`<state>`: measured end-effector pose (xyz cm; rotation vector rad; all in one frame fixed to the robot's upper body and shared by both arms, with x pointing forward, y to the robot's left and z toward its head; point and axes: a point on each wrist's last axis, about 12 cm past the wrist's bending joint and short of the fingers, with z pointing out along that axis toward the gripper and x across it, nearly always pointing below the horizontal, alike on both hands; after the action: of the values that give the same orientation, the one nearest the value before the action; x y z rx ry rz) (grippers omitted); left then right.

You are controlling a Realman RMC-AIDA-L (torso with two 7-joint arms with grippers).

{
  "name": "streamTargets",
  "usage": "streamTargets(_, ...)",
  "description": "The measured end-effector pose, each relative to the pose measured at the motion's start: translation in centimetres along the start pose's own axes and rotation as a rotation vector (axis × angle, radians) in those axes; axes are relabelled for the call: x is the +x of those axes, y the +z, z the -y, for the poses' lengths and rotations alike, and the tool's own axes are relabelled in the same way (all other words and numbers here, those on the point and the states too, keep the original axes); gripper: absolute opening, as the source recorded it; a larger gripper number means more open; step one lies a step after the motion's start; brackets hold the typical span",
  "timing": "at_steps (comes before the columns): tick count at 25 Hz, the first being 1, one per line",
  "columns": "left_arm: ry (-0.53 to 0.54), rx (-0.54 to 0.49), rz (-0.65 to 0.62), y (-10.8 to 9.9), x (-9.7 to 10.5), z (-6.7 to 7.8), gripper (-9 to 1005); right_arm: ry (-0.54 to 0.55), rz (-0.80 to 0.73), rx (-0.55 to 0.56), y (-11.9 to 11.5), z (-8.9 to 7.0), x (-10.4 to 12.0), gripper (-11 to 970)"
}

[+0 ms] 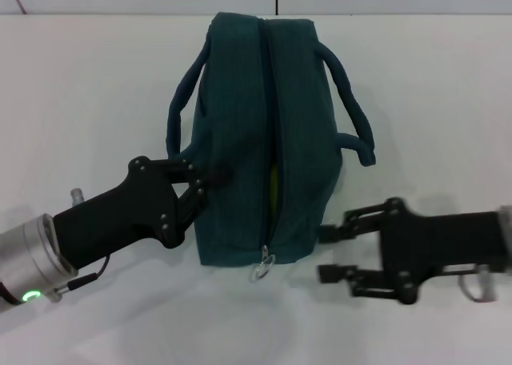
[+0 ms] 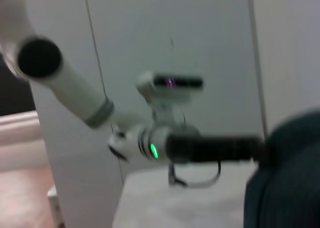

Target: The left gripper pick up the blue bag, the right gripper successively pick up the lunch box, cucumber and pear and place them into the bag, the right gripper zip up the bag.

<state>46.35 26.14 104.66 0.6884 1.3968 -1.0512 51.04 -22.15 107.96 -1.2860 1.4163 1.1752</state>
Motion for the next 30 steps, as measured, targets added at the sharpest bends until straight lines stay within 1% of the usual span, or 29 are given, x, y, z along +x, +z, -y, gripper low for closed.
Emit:
streamTargets(3, 0.001, 0.006, 0.0, 0.2, 0.0, 0.0, 77, 0.037, -0.06, 0.002, 1.8, 0.5, 0.9, 424)
streamTargets(6, 0.001, 0.006, 0.001, 0.4, 0.2, 0.1, 80, 0.062, -0.102, 0.016, 2.9, 1.2, 1.3, 423)
streamTargets(13, 0.017, 0.015, 0.004, 0.8, 0.3, 0.2, 87, 0.074, -0.145, 0.031, 4.0, 1.3, 1.8, 422)
streamTargets(17, 0.024, 0.049, -0.005, 1.4, 0.4, 0.3, 92, 0.075, -0.152, 0.041, 4.3, 1.4, 1.9, 422)
streamTargets(23, 0.027, 0.072, -0.01, 1.8, 0.3, 0.4, 98, 0.065, -0.191, 0.016, 5.0, 1.2, 2.1, 421)
streamTargets(30, 0.026, 0.078, -0.008, 2.0, 0.2, 0.3, 106, 0.067, -0.257, 0.018, 6.0, 1.7, 2.2, 420)
